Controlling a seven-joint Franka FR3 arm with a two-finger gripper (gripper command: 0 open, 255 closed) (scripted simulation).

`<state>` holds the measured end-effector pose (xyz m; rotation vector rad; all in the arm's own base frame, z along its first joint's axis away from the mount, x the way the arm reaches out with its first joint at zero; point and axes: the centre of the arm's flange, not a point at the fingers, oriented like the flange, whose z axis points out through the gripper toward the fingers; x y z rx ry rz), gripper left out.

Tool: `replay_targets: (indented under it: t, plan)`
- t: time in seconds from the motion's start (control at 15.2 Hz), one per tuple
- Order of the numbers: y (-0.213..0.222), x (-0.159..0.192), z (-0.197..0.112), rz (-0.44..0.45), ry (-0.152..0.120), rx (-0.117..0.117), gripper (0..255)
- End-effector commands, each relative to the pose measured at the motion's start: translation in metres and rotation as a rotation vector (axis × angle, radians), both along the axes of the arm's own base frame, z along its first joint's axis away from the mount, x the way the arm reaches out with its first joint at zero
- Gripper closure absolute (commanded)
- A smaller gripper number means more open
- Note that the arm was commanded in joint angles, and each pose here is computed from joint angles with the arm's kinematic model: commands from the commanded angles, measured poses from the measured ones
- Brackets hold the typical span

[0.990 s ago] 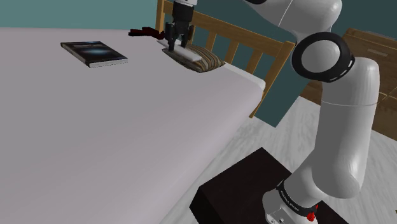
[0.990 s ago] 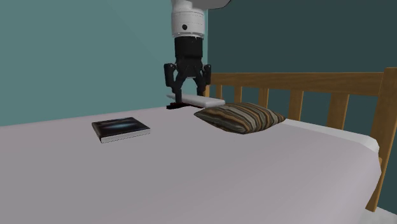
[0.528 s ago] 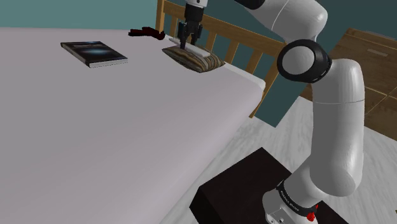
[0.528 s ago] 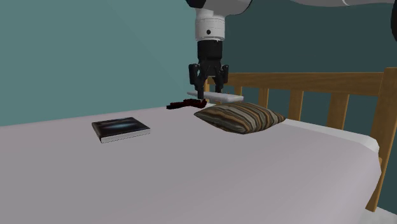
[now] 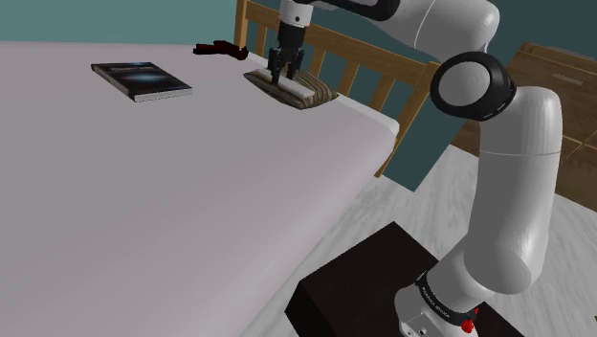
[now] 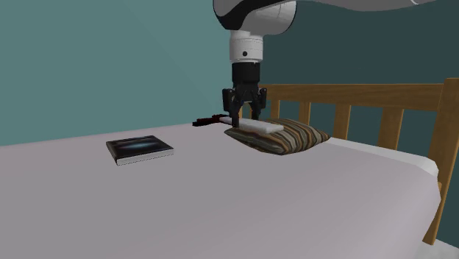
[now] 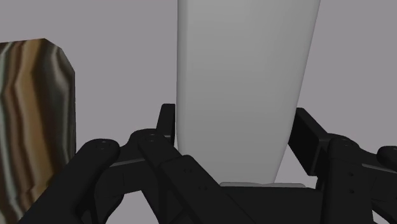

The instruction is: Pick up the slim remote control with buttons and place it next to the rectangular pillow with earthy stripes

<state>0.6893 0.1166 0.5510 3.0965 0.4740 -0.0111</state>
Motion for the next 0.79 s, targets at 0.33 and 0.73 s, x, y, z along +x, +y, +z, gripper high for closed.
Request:
replay_targets:
  t: [0.33,0.73]
  plan:
    - [0.000,0.000,-0.037,0.000,-0.001,0.000,255]
    - [0.000,0.000,-0.069,0.000,-0.001,0.000,255]
